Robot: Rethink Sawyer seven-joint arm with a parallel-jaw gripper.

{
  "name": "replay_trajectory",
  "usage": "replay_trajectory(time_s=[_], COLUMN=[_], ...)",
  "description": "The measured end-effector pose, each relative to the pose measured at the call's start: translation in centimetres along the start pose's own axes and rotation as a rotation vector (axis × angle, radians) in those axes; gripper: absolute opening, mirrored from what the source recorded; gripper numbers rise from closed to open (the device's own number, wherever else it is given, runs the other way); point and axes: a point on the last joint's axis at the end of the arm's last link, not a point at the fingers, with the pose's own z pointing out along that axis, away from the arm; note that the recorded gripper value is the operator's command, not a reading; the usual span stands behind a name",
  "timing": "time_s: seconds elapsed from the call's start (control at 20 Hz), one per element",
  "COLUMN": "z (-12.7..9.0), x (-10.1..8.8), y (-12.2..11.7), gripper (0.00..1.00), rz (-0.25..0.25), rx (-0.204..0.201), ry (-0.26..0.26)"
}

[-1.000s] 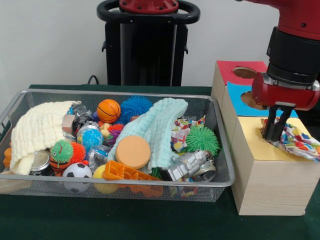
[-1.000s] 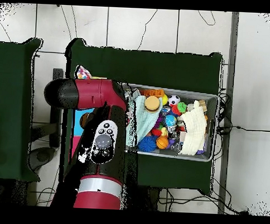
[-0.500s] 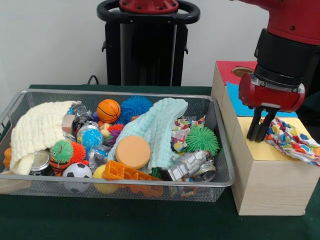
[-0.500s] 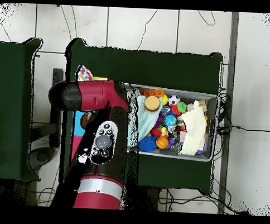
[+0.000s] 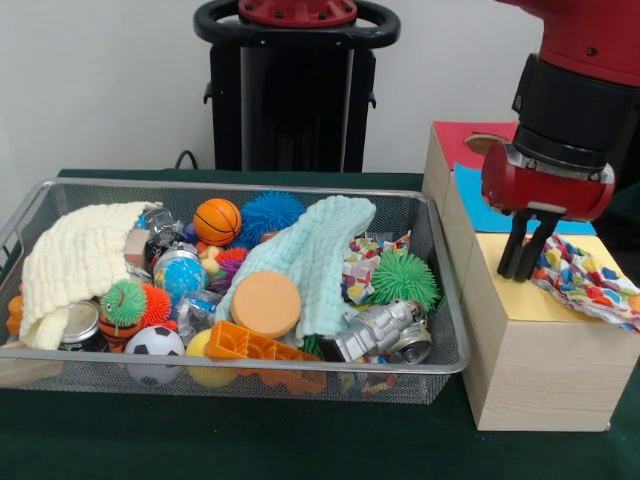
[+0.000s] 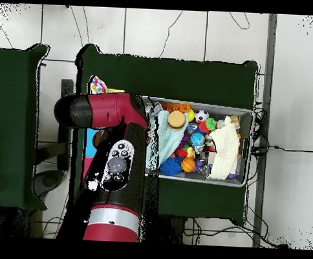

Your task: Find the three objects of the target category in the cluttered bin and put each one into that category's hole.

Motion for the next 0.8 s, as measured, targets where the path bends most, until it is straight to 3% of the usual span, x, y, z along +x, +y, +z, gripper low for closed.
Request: replay_trajectory(time_s=[0.45,0.8], z=[-5.7,-9.3], x=[0.1,-0.9], y=[-0.1,0.0], gripper=[0.00,0.00], rz=[0.040,0.063], rx=[-0.036,-0.069], ry=[0.084,0.071])
